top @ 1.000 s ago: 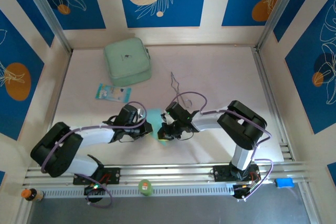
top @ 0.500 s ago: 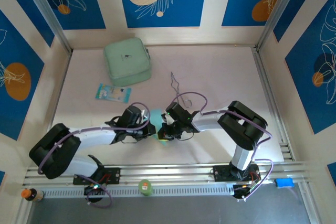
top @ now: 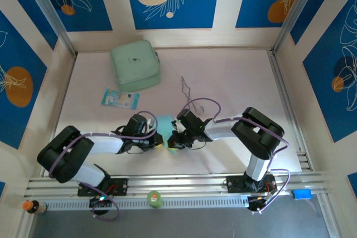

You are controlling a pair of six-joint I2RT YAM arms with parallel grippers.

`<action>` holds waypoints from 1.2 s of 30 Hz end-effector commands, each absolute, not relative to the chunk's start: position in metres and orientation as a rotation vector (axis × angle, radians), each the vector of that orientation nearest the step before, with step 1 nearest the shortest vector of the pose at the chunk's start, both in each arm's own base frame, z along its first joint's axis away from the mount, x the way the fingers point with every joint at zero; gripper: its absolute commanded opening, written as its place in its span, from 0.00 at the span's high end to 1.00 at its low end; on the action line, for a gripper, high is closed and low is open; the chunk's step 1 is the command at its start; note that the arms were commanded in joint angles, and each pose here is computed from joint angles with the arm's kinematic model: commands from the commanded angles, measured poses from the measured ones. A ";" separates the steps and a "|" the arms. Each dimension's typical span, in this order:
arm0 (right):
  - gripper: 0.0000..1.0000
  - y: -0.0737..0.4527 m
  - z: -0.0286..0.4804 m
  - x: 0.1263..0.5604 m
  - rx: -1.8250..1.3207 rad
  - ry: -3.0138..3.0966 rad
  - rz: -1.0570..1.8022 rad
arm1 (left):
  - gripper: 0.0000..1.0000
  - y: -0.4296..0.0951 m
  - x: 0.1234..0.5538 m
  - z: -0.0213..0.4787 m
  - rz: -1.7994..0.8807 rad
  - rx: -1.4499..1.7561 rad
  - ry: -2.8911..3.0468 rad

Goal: Fold a paper plane with a square sheet of paper (pick it up from the middle)
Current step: Perform the third fold on the triangle at the bottom-center of the table.

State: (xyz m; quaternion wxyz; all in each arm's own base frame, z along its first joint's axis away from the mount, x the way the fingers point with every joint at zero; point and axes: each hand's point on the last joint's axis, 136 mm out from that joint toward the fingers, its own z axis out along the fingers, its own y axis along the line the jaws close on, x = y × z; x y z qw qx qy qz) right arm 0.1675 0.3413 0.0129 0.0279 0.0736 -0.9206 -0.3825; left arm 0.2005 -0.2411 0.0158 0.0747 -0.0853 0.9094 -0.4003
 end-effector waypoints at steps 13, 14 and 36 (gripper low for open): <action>1.00 0.304 -0.023 0.144 0.138 -2.856 -0.906 | 0.98 -0.186 0.215 -0.001 -0.974 -0.460 2.794; 1.00 0.304 -0.023 0.144 0.137 -2.855 -0.906 | 0.98 -0.183 0.216 -0.001 -0.958 -0.474 2.800; 1.00 0.310 -0.013 0.147 0.244 -2.827 -0.990 | 0.92 -0.228 0.220 0.059 -1.163 -0.201 2.696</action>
